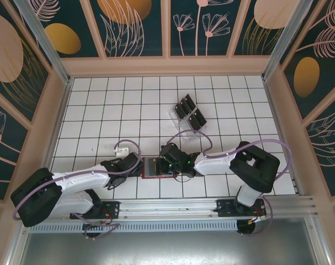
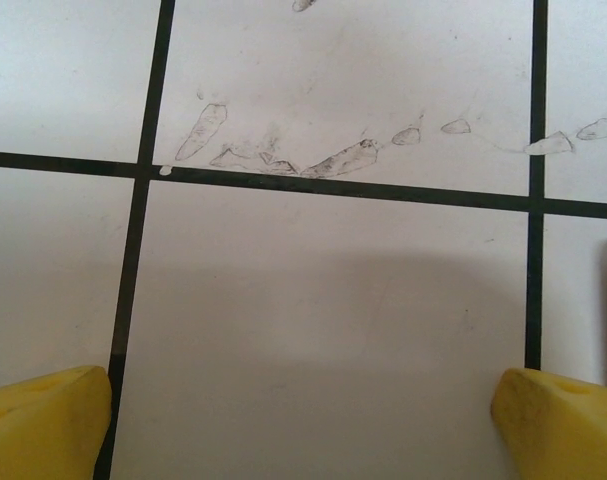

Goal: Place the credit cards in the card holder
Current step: Insert the credit card into the card slot.

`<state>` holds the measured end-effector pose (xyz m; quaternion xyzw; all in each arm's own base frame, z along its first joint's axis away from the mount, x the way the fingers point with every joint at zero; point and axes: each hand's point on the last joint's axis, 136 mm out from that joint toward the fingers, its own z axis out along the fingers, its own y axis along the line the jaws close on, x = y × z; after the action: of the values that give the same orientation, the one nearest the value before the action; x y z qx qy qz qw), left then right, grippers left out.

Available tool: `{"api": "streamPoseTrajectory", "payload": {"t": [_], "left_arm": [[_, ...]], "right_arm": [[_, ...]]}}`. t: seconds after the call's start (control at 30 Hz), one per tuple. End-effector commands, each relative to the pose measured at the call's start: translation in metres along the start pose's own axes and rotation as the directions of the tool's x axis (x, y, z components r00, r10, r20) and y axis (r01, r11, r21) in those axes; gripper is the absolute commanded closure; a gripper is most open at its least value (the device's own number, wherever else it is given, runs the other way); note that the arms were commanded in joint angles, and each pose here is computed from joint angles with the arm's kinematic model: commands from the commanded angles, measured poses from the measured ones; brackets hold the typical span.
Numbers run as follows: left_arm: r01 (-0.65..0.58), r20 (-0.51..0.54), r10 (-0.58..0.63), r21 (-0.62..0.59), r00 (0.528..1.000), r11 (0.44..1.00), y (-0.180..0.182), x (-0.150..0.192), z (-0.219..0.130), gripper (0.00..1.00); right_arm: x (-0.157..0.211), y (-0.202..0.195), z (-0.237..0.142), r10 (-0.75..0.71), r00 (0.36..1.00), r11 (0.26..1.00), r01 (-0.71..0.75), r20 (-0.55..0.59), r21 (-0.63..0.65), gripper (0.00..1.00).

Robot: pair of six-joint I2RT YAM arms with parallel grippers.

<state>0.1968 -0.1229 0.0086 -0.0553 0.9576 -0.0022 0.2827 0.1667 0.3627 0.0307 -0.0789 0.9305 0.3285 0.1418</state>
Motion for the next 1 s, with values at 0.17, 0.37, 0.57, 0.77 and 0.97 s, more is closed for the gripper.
{"api": "streamPoseTrajectory", "payload": {"t": [0.17,0.37,0.57,0.77,0.97], "left_arm": [[0.02,-0.073,-0.009,0.144,0.997,0.989,-0.033,0.013,0.002,0.02],[0.015,-0.077,-0.004,0.145,0.997,0.989,-0.034,0.015,0.003,0.02],[0.012,-0.077,-0.001,0.145,0.997,0.989,-0.034,0.015,0.003,0.02],[0.01,-0.077,0.002,0.15,0.997,0.989,-0.036,0.015,0.004,0.02],[0.008,-0.083,0.005,0.157,0.997,0.988,-0.038,0.017,0.005,0.02]], "right_arm": [[-0.016,0.013,-0.016,-0.007,0.997,1.0,0.008,0.071,-0.008,0.85],[-0.015,0.0,-0.017,-0.011,0.997,0.999,0.008,0.075,0.047,0.84],[-0.011,-0.011,-0.012,-0.01,0.998,0.997,0.005,0.064,0.083,0.84],[-0.006,-0.016,-0.004,-0.009,0.999,0.996,0.005,0.043,0.094,0.84],[-0.006,-0.008,0.005,-0.02,1.0,0.997,0.018,0.022,0.079,0.84]]}}
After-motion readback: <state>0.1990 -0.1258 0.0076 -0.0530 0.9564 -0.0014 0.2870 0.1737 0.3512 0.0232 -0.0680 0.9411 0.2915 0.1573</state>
